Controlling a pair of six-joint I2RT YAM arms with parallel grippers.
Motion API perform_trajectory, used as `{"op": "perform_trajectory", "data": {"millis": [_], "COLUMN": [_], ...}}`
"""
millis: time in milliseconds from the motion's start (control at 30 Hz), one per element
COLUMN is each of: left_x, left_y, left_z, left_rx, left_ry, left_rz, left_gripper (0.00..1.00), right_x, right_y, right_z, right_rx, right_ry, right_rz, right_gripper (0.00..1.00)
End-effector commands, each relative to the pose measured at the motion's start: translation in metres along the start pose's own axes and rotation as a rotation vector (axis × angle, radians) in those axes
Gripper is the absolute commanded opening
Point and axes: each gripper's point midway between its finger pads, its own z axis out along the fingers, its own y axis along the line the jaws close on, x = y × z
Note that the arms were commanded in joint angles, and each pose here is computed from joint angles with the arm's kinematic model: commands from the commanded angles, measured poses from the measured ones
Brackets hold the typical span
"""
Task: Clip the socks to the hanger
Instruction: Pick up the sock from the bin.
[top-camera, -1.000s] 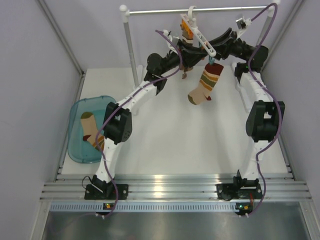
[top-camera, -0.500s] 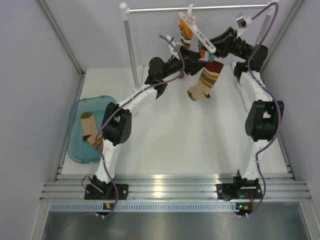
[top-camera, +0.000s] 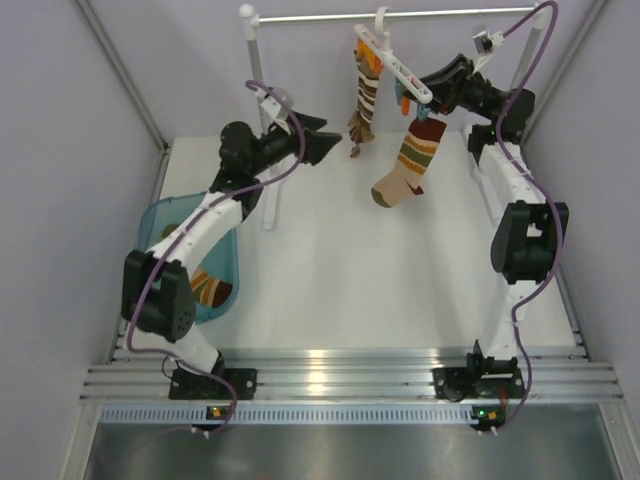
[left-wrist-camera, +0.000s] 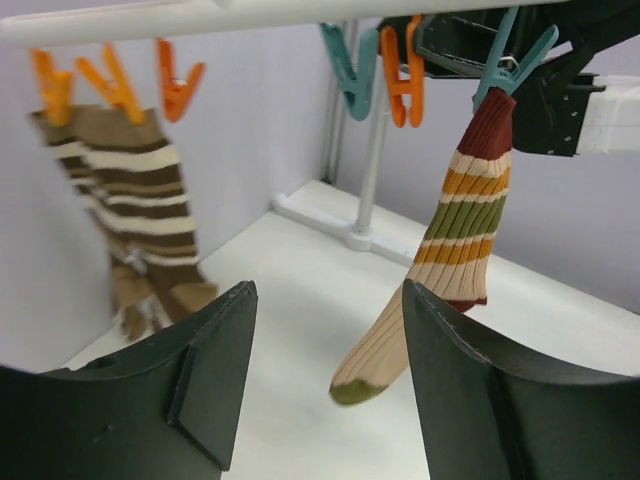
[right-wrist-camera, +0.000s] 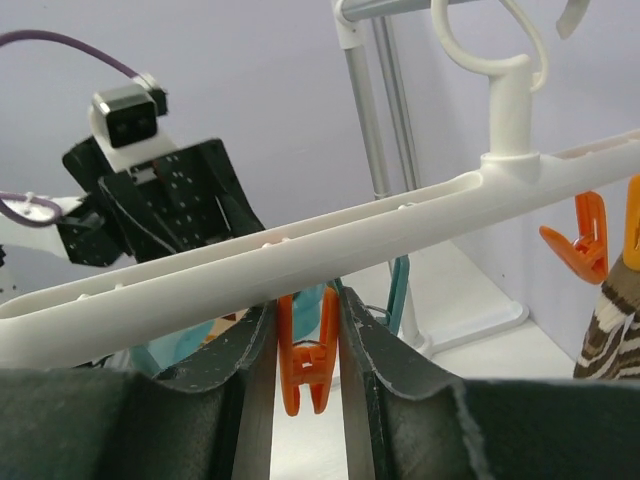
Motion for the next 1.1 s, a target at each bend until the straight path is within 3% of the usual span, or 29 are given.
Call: {"op": "perform_trajectory", "data": {"millis": [0, 200, 367, 433, 467, 600, 667, 700, 800, 1067], "left_x": [-0.020, -0.026, 0.001, 0.009, 0.019, 0.059, 0.078, 0.082, 0.103, 0.143], "left_y": [0.008, 0.045, 0.079, 0.086, 0.075, 0.031, 0.013, 0.010, -0.003, -0.026], "left_z": [-0.062, -0.176, -0.279, -0.301, -0.301, -0.314, -0.335, -0.342, -0.370, -0.409], "left_rx": [-0.109, -0.435, -0.822, -0.888, -0.822, -0.403, -0.307, -0.192, 0.001, 0.303], "left_ry": [0.105, 0.246, 0.415, 0.464, 0.503, 0.725, 0.805, 0.853, 1.017, 1.118], "left_rz": [0.083, 0.126, -0.029, -0.062, -0.102, 0.104, 0.098, 0.220, 0.285, 0.344], "left_gripper": [0.65, 0.64, 0.64, 0.64, 0.63, 0.57, 0.58, 0.58, 0.58, 0.58], "right_x": [-0.016, -0.015, -0.022, -0.024, -0.024, -0.024, -0.022, -0.022, -0.022, -0.017], "right_y": [0.023, 0.032, 0.042, 0.045, 0.046, 0.047, 0.045, 0.046, 0.045, 0.046], "right_z": [0.008, 0.003, 0.005, 0.004, 0.005, 0.004, 0.004, 0.005, 0.004, 0.003], "right_rx": [-0.003, 0.017, 0.005, 0.001, 0.001, -0.005, -0.003, -0.005, -0.001, 0.000], "right_ry": [-0.027, -0.034, -0.034, -0.032, -0.034, -0.030, -0.027, -0.026, -0.024, -0.016], "right_rz": [0.006, 0.022, -0.021, -0.030, -0.030, -0.042, -0.034, -0.034, -0.027, -0.018], "right_gripper": [0.00, 0.00, 0.00, 0.00, 0.00, 0.00, 0.00, 0.00, 0.00, 0.00]}}
